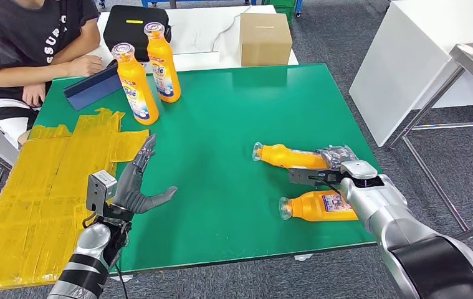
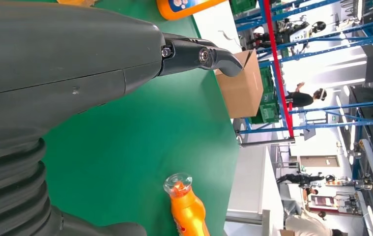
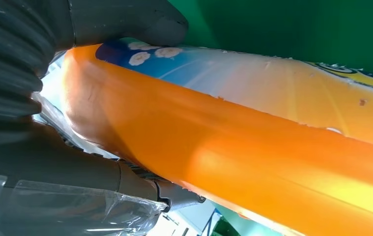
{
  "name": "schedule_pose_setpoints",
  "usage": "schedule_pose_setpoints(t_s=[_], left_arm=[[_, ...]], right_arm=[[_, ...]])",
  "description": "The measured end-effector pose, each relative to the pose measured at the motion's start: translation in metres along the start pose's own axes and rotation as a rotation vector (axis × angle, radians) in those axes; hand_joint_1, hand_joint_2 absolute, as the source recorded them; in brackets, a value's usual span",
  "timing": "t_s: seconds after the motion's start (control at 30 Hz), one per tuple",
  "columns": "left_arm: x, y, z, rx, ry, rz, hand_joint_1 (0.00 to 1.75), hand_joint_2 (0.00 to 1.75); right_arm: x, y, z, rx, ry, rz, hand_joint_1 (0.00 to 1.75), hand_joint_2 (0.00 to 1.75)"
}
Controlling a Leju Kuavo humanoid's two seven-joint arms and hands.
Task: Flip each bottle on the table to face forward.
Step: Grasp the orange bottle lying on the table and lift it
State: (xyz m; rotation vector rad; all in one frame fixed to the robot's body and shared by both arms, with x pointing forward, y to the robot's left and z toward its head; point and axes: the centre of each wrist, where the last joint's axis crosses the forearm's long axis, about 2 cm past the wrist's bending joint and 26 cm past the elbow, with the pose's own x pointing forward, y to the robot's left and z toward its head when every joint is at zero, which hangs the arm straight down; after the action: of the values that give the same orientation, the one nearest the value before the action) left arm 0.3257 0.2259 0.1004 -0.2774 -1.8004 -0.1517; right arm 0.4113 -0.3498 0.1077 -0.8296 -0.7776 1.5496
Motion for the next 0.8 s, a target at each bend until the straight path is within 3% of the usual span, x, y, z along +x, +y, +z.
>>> schedule_pose_setpoints(t_s=[0.2,0.53,0.8], left_arm=[[0.000,0.001,-0.002,-0.001,-0.001,-0.001,0.00,1.75],[-0.001,-0.001,0.008,0.011,-0.007,0.002,0.00,1.75],[0.001,-0.002,0.013,0.014,-0.011,0.003,0.00,1.75]], right_arm=[[0.001,0.001,0.000,-0.014,-0.015,-0.008,1.75,1.75],[0.018,0.034,0.008,-0.435,-0.140,-0.196,1.75,1.75],[0.032,0.040,0.012,-0.498,-0.158,-0.266,1.75,1.75]])
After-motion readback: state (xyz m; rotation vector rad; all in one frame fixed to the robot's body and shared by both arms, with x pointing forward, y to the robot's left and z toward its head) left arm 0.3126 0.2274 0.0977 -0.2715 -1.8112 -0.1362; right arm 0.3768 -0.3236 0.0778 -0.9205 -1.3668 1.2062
